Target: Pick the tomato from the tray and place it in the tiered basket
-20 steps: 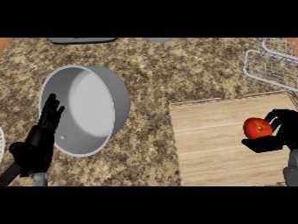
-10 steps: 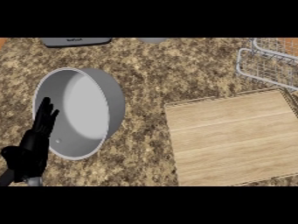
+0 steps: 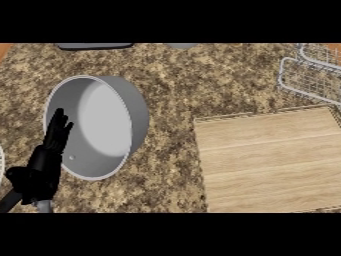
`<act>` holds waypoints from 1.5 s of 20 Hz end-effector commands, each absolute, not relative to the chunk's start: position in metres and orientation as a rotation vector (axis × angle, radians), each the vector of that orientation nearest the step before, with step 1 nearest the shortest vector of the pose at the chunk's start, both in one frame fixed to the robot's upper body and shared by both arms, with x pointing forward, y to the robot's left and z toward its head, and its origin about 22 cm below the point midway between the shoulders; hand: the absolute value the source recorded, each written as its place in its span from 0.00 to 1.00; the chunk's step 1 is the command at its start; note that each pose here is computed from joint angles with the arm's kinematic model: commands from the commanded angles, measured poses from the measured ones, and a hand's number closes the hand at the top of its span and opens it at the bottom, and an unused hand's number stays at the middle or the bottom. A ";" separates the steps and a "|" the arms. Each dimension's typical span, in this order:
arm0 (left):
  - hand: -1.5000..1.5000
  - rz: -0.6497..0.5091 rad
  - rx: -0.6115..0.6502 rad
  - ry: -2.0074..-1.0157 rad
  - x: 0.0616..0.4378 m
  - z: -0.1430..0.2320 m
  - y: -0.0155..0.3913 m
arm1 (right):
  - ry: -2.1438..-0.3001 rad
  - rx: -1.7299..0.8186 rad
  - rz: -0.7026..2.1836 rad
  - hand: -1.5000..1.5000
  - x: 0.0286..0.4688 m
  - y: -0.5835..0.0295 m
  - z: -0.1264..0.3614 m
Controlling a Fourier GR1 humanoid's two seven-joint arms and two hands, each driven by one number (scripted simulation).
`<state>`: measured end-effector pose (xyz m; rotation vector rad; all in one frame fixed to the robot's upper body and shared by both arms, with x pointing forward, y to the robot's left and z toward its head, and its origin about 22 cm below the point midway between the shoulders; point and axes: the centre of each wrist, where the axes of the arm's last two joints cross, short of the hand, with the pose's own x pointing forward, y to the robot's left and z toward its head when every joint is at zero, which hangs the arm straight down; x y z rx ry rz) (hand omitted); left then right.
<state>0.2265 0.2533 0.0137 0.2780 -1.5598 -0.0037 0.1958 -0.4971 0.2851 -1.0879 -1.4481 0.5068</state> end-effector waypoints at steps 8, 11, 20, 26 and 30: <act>0.50 -0.041 0.237 -1.341 0.216 -0.036 0.230 | -1.432 -1.138 0.406 1.00 0.204 -0.519 0.344; 0.50 -0.066 0.203 -1.342 0.219 -0.033 0.230 | -1.409 -1.145 0.373 1.00 0.217 -0.520 0.345; 0.50 -0.063 0.228 -1.350 0.231 -0.032 0.241 | -1.404 -1.084 0.454 1.00 0.271 -0.500 0.320; 0.50 -0.077 0.208 -1.335 0.227 -0.025 0.231 | -1.357 -1.084 0.523 1.00 0.301 -0.490 0.293; 0.50 -0.076 0.207 -1.362 0.232 -0.026 0.242 | -1.307 -1.104 0.516 1.00 0.324 -0.479 0.270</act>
